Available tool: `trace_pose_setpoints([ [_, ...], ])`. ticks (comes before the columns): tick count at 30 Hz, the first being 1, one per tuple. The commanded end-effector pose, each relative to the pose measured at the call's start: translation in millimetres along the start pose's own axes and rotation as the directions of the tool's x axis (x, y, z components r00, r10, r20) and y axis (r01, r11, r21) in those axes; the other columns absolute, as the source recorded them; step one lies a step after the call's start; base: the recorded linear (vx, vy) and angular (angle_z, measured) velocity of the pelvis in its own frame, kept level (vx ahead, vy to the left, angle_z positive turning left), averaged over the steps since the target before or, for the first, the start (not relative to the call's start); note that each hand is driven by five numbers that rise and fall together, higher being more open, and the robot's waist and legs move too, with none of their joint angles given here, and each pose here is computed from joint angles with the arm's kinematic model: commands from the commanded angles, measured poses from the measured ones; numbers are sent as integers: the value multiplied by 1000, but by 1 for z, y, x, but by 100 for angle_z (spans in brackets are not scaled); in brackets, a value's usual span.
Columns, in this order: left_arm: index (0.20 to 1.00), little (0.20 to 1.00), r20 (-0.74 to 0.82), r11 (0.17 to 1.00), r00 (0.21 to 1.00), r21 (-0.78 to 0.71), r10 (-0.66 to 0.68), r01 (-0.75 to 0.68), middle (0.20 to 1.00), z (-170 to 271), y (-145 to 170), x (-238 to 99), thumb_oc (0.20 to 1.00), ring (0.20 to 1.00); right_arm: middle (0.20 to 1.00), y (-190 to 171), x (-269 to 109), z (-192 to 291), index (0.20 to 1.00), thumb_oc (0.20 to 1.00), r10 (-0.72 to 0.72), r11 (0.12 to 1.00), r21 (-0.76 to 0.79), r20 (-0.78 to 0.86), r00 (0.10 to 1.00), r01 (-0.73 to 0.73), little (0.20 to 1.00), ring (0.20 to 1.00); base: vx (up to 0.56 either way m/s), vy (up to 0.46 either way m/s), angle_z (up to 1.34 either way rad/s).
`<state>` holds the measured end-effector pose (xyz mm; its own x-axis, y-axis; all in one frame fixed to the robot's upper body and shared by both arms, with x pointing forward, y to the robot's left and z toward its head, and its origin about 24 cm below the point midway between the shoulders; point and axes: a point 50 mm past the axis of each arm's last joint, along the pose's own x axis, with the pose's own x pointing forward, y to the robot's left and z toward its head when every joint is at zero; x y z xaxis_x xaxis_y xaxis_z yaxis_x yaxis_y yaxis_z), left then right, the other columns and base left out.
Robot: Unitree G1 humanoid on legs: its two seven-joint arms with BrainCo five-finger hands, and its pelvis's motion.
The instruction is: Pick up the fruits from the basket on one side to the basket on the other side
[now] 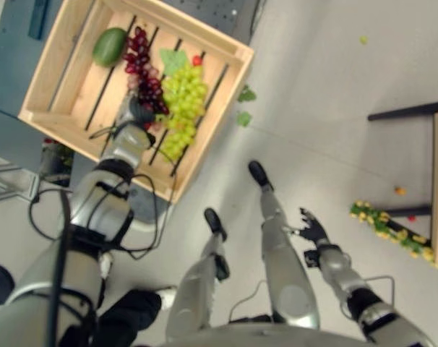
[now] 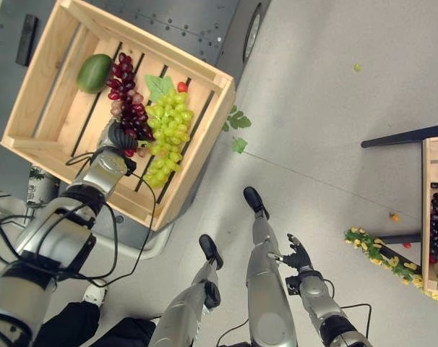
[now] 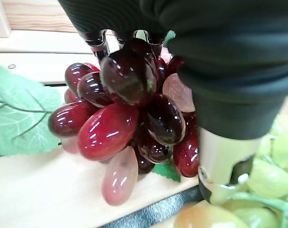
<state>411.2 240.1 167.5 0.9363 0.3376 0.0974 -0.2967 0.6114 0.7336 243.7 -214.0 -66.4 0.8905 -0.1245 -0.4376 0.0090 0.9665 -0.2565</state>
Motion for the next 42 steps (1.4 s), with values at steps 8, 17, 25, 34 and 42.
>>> trace_pose_setpoints([
  [8, 1000, 1000, -117, 994, 988, -32, 97, -101, 1000, -15, 34, 8, 1000, 1000, 1000, -7, -12, 15, 1000, 1000, -42, 996, 86, 136, 990, 31, 1000, 1000, 2, -13, -4],
  [17, 200, 200, -81, 987, 991, -111, 110, -119, 200, -7, 35, 8, 200, 200, 1000, -3, -13, 12, 1000, 1000, -41, 996, 84, 133, 990, 30, 1000, 1000, 6, -49, 0],
  [25, 200, 200, -64, 972, 988, -180, 144, -153, 200, -2, 31, 7, 200, 200, 1000, 3, -12, 14, 1000, 1000, -12, 998, 57, 147, 989, 4, 1000, 1000, -9, -38, 2],
  [34, 200, 200, -42, 920, 986, -357, 159, -163, 200, -2, 26, 2, 200, 200, 1000, 0, -12, 15, 1000, 1000, -14, 999, 41, 152, 988, 8, 1000, 1000, -26, -24, 7],
  [42, 200, 200, 129, 821, 980, -569, 148, -49, 200, -1, 13, -22, 200, 200, 1000, -4, -13, 5, 1000, 1000, -31, 999, 34, 109, 994, 28, 1000, 1000, -32, -3, 10],
])
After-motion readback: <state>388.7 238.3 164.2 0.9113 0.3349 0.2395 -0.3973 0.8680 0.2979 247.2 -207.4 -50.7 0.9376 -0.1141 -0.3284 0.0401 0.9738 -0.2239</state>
